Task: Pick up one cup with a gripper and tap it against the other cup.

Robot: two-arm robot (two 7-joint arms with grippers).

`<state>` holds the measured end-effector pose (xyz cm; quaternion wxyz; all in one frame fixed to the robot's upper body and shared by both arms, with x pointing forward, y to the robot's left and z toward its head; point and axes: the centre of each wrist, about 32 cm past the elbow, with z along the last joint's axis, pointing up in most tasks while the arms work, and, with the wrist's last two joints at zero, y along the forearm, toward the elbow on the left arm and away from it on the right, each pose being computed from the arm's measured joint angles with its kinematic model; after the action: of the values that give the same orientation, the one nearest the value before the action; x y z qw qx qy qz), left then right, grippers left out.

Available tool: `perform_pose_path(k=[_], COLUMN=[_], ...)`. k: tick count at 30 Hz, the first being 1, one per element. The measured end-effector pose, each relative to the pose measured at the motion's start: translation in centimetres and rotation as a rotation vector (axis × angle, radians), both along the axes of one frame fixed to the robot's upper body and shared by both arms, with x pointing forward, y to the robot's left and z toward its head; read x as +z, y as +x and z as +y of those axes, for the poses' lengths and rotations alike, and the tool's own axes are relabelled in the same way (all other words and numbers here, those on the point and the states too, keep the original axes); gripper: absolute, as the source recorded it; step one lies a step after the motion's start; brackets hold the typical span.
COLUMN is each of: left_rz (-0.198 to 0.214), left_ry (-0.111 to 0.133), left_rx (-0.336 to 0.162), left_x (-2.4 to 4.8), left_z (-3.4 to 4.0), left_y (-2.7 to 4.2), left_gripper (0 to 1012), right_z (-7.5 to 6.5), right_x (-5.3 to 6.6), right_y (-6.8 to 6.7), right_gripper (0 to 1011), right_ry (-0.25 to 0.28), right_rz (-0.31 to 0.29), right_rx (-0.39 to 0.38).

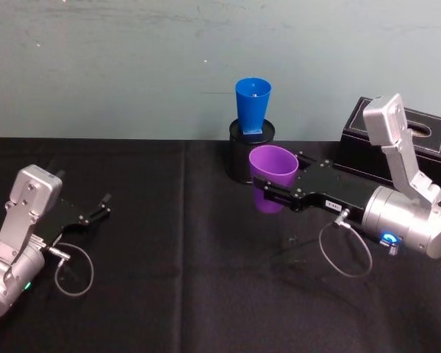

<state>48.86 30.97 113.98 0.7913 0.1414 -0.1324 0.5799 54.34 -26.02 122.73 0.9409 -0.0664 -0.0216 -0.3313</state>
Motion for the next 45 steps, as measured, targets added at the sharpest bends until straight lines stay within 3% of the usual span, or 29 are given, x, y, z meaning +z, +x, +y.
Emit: perform_pose_path(k=[17,45], left_rz=[0.0,0.0], left_ry=[0.0,0.0], left_rx=[0.0,0.0], left_x=[0.0,0.0], left_z=[0.0,0.0], left_y=[0.0,0.0], left_gripper=[1011,1011], right_z=[0.1,0.0], right_x=[-1.8,-1.8], right_y=[-0.1,-0.1], right_gripper=[729,729], right_ry=[-0.006,-0.006], right_rz=[0.018,0.017], right_rx=[-0.008,-0.007])
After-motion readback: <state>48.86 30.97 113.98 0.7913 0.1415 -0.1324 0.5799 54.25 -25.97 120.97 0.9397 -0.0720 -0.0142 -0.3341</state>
